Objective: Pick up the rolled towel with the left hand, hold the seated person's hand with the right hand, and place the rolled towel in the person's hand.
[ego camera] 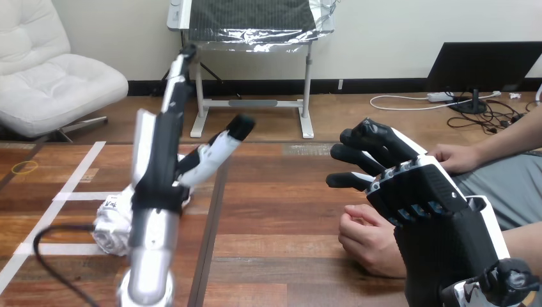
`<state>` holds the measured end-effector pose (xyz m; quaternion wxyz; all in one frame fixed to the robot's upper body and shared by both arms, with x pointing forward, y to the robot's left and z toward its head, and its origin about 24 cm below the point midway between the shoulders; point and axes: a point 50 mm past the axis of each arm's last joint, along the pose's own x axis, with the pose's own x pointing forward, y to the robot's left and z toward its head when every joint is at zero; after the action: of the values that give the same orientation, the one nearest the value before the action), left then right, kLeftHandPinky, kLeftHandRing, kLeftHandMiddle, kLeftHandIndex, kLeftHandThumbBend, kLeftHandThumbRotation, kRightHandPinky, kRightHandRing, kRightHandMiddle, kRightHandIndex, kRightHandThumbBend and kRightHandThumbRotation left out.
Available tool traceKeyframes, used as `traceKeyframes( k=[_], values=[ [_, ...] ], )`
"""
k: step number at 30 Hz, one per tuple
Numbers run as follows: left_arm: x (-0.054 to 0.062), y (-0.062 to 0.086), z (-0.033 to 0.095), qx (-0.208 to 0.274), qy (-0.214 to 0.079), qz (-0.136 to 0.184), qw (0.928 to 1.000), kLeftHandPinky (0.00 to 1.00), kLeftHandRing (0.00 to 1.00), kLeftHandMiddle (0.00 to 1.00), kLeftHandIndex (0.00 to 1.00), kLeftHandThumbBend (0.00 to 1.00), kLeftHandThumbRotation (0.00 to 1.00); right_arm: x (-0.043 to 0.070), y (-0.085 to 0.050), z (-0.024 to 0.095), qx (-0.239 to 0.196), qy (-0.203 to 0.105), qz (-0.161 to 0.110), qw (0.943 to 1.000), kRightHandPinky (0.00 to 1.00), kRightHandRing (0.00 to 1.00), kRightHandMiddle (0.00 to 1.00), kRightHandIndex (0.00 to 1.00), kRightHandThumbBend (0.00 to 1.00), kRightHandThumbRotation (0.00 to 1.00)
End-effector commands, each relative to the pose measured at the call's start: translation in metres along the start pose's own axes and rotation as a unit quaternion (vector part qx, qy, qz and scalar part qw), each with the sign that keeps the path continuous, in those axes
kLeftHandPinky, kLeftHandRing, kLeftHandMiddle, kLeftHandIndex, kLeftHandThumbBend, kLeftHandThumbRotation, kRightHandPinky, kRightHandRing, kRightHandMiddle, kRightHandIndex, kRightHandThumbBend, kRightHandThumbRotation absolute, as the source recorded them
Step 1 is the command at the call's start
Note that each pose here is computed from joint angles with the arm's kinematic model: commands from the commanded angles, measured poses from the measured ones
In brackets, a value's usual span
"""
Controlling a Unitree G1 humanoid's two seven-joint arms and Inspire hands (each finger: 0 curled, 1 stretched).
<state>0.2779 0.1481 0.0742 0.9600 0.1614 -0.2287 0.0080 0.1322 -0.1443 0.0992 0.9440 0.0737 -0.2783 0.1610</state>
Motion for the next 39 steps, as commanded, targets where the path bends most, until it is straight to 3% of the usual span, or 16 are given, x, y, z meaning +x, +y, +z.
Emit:
traceKeyframes(
  k=[1,12,23,39],
  values=[
    [0.033,-0.002,0.004,0.020,-0.017,-0.007,0.9996,0.93,0.98,1.00,0.98,0.87,0.63,0.012,-0.003,0.003,-0.008,-0.030,0.010,0.9995,0.71,0.82,0.84,0.82,0.91,1.00],
    [0.053,-0.003,-0.011,0.087,0.026,-0.018,0.9958,1.00,0.99,1.00,1.00,0.86,0.54,0.012,-0.003,0.003,-0.013,-0.029,0.008,0.9995,0.71,0.82,0.84,0.82,0.90,1.00],
    [0.071,-0.002,-0.022,0.148,0.055,-0.016,0.9874,0.85,0.96,1.00,1.00,0.88,0.48,0.013,-0.003,0.004,-0.015,-0.032,0.010,0.9993,0.71,0.83,0.84,0.83,0.87,1.00],
    [0.092,0.005,-0.033,0.207,0.094,-0.016,0.9738,0.77,0.94,1.00,1.00,0.92,0.49,0.014,-0.004,0.004,-0.018,-0.035,0.010,0.9992,0.70,0.83,0.84,0.83,0.87,1.00]
  ],
)
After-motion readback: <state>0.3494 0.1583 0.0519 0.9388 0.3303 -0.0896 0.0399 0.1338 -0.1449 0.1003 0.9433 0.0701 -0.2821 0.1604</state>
